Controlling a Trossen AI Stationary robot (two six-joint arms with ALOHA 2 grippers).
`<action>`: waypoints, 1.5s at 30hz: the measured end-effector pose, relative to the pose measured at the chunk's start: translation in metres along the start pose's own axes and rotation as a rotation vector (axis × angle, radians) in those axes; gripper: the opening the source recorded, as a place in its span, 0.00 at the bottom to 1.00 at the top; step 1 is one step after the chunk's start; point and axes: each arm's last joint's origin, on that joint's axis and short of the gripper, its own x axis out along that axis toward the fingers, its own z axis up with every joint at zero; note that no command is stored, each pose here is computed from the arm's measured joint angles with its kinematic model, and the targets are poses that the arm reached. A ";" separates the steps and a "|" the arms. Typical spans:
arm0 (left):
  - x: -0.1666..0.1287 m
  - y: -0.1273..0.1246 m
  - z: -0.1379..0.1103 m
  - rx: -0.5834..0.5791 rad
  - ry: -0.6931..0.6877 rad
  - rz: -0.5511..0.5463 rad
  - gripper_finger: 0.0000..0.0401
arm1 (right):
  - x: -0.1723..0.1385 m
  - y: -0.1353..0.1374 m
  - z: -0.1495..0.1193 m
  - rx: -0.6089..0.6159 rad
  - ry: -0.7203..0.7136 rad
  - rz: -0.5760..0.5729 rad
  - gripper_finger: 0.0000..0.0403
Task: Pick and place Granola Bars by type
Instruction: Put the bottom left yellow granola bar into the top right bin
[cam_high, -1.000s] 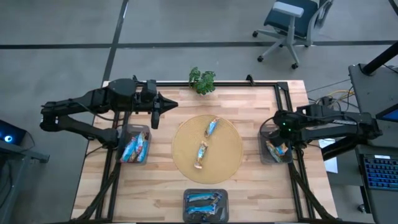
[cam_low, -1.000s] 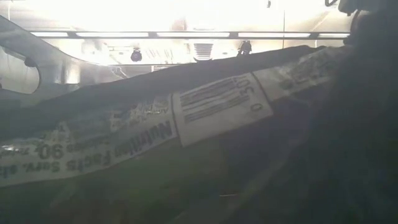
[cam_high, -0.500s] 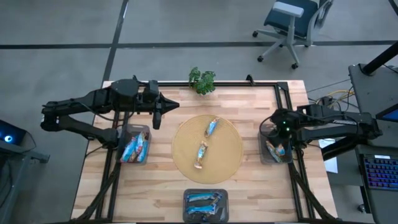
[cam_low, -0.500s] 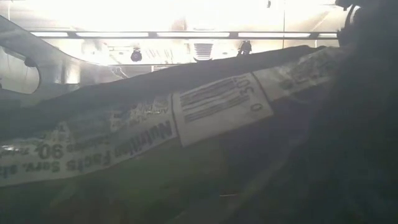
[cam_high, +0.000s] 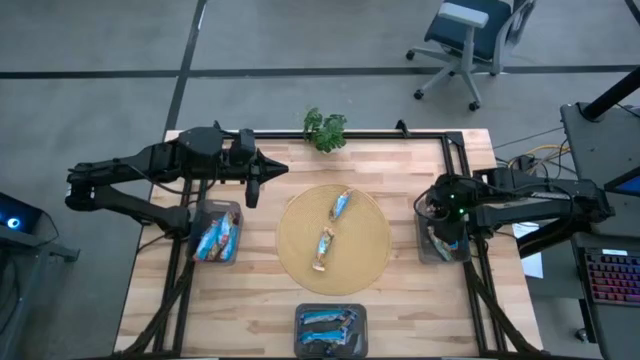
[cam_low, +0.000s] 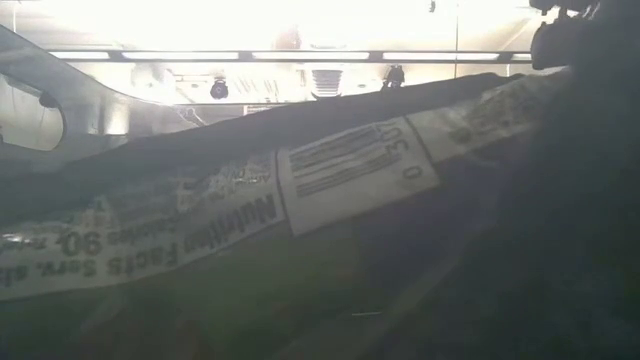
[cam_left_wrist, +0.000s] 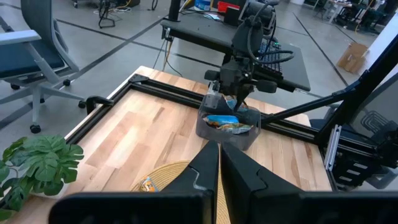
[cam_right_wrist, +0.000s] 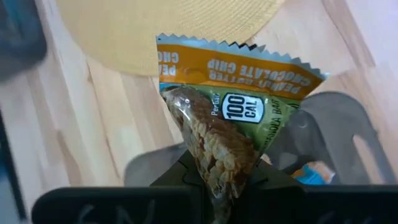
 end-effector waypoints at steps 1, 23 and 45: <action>0.000 0.000 0.000 0.000 0.000 0.000 0.00 | 0.000 0.000 0.001 -0.035 0.011 -0.003 0.06; 0.000 0.000 0.000 0.006 -0.002 0.010 0.00 | 0.017 0.003 0.016 -0.282 0.198 -0.056 0.06; 0.000 0.001 -0.002 0.010 0.022 0.014 0.00 | 0.032 -0.002 0.010 -0.197 0.426 -0.118 0.06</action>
